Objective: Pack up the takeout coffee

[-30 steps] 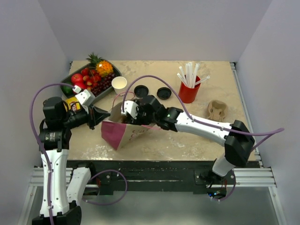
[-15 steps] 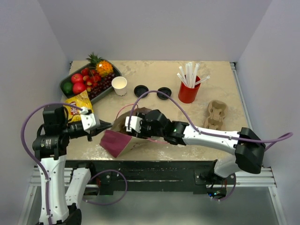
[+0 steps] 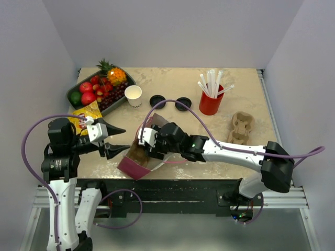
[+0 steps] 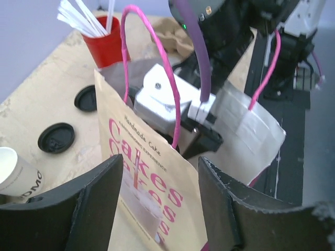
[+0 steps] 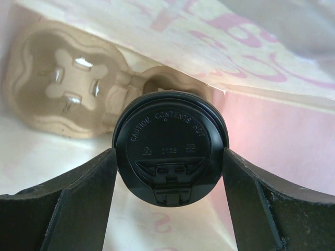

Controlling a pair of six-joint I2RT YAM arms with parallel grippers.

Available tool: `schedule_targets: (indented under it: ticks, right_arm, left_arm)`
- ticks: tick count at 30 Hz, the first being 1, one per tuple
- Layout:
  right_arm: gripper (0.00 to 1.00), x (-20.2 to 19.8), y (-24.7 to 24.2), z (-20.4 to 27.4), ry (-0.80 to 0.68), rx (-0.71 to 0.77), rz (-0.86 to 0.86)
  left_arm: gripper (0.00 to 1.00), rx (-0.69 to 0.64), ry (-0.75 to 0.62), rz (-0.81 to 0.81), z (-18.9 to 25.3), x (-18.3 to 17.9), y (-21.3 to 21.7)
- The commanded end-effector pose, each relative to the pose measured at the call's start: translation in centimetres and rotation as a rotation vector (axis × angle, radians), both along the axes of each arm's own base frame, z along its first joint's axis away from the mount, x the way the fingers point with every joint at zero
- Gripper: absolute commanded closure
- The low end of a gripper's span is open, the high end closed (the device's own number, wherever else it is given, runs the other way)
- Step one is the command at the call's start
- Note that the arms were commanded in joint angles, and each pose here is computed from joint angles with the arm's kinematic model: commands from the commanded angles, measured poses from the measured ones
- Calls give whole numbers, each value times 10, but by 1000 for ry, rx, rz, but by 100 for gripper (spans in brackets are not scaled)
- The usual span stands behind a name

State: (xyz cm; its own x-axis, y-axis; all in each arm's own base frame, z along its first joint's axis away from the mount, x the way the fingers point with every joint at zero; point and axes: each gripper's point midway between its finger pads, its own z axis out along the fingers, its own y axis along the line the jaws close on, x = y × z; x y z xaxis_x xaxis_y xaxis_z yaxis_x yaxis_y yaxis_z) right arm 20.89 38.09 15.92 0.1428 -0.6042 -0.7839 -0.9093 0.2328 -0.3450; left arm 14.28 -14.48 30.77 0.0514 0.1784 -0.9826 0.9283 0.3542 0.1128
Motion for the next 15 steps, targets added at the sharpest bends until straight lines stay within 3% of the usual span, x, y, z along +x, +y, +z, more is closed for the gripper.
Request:
schedule_targets:
  ticks: [1, 9, 10, 15]
  right_arm:
    - [98, 5, 6, 10, 39, 35, -67]
    - [98, 5, 11, 7, 84, 46, -85]
    - [98, 5, 10, 7, 87, 47, -83]
    - [100, 0, 8, 4, 59, 26, -29]
  left_arm:
    - [36, -97, 7, 39, 32, 13, -2]
    - [38, -161, 168, 153, 38, 40, 0]
    - [38, -180, 212, 223, 36, 49, 5]
    - [38, -116, 160, 418, 21, 92, 31]
